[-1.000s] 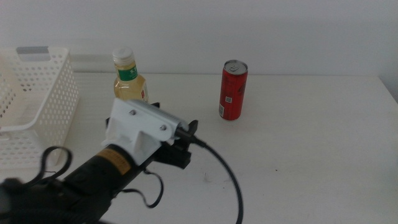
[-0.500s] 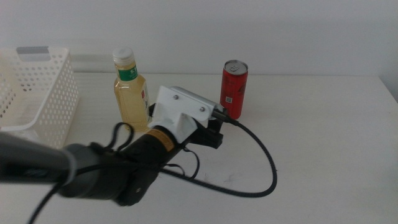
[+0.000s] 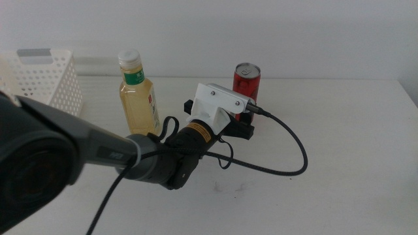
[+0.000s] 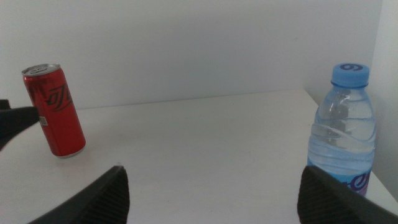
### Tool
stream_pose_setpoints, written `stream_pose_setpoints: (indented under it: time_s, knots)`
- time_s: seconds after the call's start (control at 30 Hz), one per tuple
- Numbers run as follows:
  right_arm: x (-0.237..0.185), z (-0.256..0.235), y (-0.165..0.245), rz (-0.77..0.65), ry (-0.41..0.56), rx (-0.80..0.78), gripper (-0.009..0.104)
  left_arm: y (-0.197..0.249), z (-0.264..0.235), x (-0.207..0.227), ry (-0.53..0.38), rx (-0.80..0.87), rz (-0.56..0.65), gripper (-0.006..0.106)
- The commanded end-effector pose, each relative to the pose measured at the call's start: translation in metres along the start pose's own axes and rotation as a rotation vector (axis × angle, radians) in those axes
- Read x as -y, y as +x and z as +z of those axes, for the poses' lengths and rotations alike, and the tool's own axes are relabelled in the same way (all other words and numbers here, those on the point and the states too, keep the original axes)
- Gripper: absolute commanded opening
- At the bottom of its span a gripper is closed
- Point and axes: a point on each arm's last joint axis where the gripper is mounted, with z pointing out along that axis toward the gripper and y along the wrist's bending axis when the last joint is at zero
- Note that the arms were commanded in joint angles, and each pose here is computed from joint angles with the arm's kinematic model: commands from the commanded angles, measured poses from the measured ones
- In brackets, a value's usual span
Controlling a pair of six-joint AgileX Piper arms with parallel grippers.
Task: Use arms to grab the bottles and put them into the dustbin to the left of the table.
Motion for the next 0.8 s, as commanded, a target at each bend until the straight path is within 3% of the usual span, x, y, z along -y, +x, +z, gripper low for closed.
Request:
stream_pose_setpoints:
  time_s: [0.0,0.77]
  knots:
    - [0.0,0.0,0.0,-0.009,0.006,0.012,0.079,0.004,0.01,-0.005,-0.014,0.002,-0.025,0.094]
    - [0.0,0.0,0.0,-0.009,0.006,0.012,0.079,0.033,0.081,-0.01,-0.019,0.011,-0.033,0.094]
